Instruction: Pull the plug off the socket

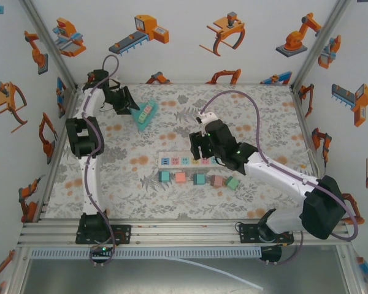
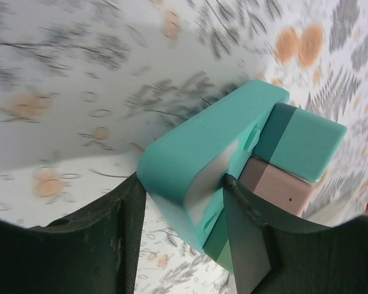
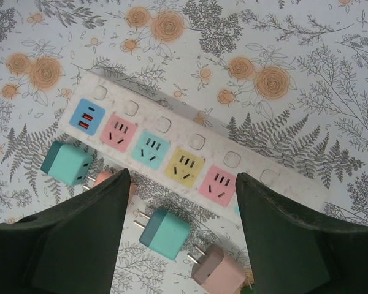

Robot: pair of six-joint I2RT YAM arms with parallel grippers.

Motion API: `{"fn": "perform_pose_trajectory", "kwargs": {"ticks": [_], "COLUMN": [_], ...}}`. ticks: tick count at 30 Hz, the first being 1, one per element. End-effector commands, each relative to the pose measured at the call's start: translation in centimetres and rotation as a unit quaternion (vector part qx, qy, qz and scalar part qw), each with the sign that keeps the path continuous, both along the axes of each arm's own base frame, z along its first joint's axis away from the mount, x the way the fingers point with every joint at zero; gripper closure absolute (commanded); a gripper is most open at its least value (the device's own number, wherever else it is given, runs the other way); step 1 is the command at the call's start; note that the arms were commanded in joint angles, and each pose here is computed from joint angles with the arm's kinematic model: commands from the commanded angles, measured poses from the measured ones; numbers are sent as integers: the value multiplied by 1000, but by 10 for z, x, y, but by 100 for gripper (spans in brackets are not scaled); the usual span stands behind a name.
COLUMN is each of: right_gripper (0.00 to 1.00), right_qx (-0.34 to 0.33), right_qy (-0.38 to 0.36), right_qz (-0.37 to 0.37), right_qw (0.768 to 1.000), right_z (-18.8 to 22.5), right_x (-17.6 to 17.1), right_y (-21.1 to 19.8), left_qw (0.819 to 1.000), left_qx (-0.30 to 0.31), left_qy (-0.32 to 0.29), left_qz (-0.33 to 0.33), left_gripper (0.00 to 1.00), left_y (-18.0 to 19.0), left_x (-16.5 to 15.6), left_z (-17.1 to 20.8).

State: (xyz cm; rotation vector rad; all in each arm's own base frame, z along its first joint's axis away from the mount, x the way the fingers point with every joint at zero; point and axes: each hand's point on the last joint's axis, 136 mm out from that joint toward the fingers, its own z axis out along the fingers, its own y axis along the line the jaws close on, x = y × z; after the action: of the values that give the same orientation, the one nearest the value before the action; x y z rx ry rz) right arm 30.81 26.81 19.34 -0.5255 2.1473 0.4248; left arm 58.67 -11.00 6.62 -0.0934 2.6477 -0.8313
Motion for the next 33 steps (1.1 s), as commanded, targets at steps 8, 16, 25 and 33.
{"fn": "perform_pose_trajectory", "kwargs": {"ticks": [8,16,25,33], "right_gripper": [36,36,35,31], "right_qx": [14,18,-9,-131], "right_qy": [-14,-32,-82,-222], "right_qz": [-11,-26,-15,196], "right_qw": [1000,999,996,946], "right_z": [17,23,35,37], "right_x": [-1,0,5,-2], "right_y": [-4,-12,-16,22], "left_qw": [967,926,894,851], "left_qx": [80,157,183,158], "left_qy": [54,-8,-80,-130], "left_qz": [-237,-342,-402,-483], "left_gripper": [54,50,46,43], "left_y": [-88,-135,-172,-212], "left_x": [-82,-97,-99,-130], "left_z": [-39,-37,-20,5]}}
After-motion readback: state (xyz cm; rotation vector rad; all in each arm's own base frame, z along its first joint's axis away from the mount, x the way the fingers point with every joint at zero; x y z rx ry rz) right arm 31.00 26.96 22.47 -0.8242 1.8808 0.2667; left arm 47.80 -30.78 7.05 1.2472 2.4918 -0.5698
